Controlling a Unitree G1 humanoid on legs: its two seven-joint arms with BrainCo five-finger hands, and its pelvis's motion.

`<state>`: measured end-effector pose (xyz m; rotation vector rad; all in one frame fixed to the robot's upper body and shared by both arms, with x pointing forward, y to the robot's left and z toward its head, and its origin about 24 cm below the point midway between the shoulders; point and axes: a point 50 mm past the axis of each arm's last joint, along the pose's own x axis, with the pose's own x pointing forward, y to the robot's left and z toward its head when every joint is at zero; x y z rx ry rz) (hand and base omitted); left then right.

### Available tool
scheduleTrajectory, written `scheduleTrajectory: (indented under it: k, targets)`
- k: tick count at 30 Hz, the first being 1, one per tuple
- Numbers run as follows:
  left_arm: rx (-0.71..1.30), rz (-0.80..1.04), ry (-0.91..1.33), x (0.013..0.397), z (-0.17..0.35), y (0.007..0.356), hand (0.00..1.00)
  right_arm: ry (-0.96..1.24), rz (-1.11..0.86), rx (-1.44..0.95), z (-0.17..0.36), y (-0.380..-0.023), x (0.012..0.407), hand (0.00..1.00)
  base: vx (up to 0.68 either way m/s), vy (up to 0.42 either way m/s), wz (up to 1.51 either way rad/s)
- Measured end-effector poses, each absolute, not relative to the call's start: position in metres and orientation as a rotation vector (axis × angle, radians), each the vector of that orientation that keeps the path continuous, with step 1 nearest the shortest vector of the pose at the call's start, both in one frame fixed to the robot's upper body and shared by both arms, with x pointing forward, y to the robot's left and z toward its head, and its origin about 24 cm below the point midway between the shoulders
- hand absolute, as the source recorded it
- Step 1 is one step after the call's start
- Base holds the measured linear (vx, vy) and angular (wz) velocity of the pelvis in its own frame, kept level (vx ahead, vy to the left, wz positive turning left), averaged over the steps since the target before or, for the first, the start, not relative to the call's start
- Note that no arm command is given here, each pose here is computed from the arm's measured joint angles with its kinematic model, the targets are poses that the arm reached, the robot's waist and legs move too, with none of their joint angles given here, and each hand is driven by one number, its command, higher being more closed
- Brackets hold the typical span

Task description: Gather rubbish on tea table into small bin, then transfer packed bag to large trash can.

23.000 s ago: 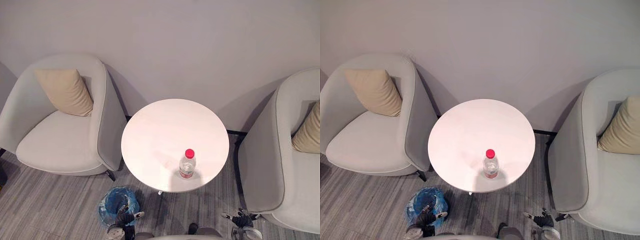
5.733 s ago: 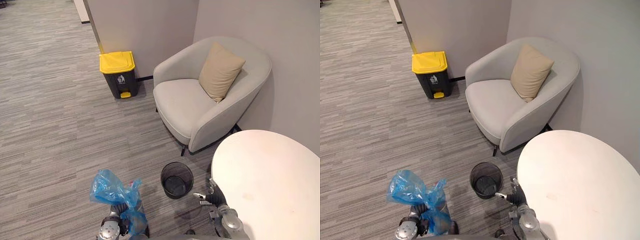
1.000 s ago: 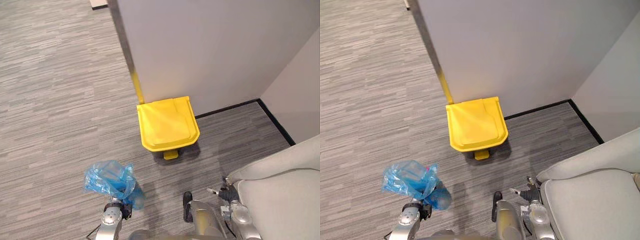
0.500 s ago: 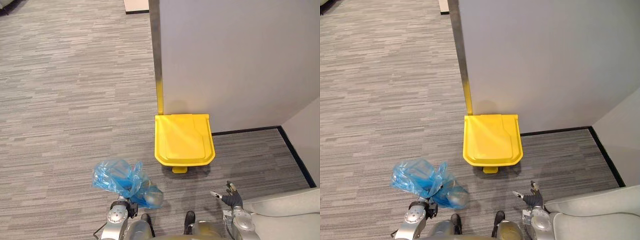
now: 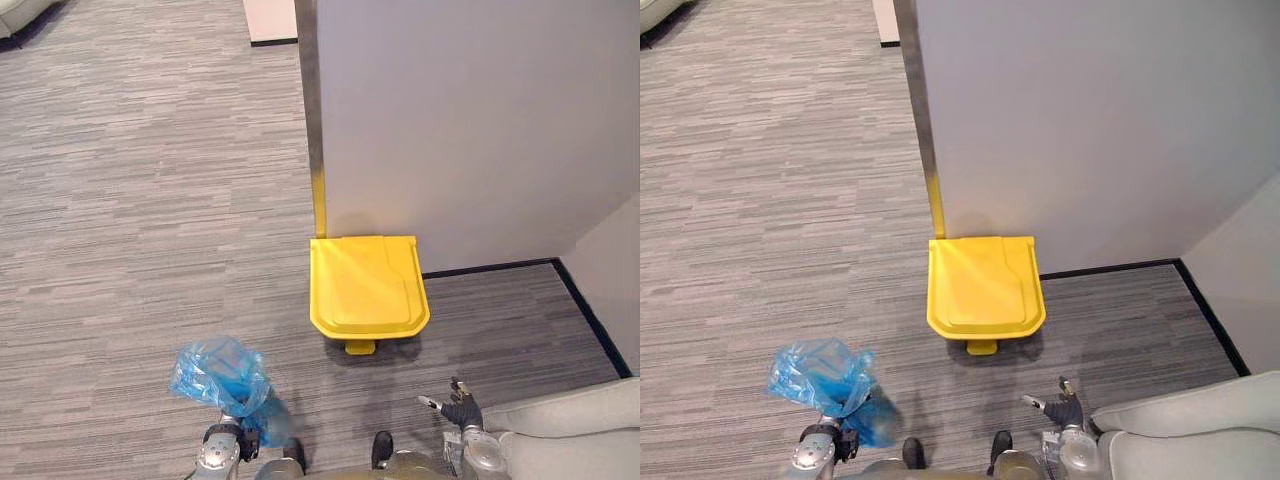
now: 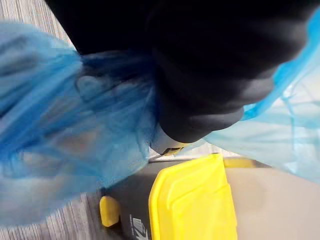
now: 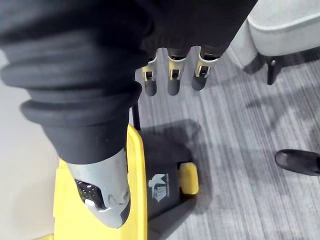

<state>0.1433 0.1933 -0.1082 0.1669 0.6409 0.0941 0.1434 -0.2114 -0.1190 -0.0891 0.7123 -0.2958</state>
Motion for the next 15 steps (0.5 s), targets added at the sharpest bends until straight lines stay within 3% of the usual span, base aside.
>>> scheduleTrajectory:
  k: [15]
  targets:
    - [0.164, 0.112, 0.639, 0.142, -0.108, 0.195, 1.00, 0.660, -0.270, -0.113, -0.110, -0.211, 0.165, 0.00, 0.01, 0.020, -0.14]
